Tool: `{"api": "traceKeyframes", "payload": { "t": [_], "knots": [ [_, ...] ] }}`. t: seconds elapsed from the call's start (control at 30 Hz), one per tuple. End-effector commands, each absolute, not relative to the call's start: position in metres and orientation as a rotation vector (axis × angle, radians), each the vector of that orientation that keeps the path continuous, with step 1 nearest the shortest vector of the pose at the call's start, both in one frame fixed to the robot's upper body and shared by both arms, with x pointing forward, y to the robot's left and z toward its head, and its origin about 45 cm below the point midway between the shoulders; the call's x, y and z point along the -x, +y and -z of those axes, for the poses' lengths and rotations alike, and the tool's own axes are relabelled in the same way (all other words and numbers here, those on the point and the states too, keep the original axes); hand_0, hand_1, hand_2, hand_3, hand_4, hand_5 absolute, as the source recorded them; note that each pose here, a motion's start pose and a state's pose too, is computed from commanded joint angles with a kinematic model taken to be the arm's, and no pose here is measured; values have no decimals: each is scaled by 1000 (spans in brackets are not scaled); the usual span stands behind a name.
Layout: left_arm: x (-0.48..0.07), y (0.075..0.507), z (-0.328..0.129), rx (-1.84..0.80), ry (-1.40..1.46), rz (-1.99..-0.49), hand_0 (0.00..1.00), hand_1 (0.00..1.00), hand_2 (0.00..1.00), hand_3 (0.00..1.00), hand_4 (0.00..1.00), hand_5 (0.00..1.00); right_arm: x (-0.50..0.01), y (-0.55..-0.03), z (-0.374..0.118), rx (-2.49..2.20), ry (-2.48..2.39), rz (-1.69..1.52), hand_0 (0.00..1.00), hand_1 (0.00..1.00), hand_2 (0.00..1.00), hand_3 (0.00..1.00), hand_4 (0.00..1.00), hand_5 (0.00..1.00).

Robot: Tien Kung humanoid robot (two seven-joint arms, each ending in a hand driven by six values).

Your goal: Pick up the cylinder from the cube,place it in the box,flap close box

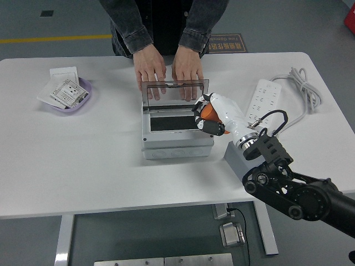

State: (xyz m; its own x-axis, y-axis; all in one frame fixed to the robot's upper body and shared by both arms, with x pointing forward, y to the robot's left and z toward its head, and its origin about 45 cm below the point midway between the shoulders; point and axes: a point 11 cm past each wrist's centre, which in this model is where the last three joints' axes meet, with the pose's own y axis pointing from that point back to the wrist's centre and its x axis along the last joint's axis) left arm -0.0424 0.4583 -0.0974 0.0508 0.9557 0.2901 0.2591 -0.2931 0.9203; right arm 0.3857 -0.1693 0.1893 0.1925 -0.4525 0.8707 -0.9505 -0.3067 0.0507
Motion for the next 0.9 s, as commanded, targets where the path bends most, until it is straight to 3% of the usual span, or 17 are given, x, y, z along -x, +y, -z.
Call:
{"api": "traceKeyframes", "payload": {
  "t": [0.43,0.9],
  "knots": [
    [38,462,96,-1640,1232,-1289,686,728,676,728,684,135,-414,-111,-221,-1815,-1094,-1294,2,45,179,157,2,2],
    [35,461,96,-1640,1226,-1283,687,730,673,725,666,119,-410,-90,-202,-1859,-999,-1285,2,40,183,160,2,2]
  ]
}}
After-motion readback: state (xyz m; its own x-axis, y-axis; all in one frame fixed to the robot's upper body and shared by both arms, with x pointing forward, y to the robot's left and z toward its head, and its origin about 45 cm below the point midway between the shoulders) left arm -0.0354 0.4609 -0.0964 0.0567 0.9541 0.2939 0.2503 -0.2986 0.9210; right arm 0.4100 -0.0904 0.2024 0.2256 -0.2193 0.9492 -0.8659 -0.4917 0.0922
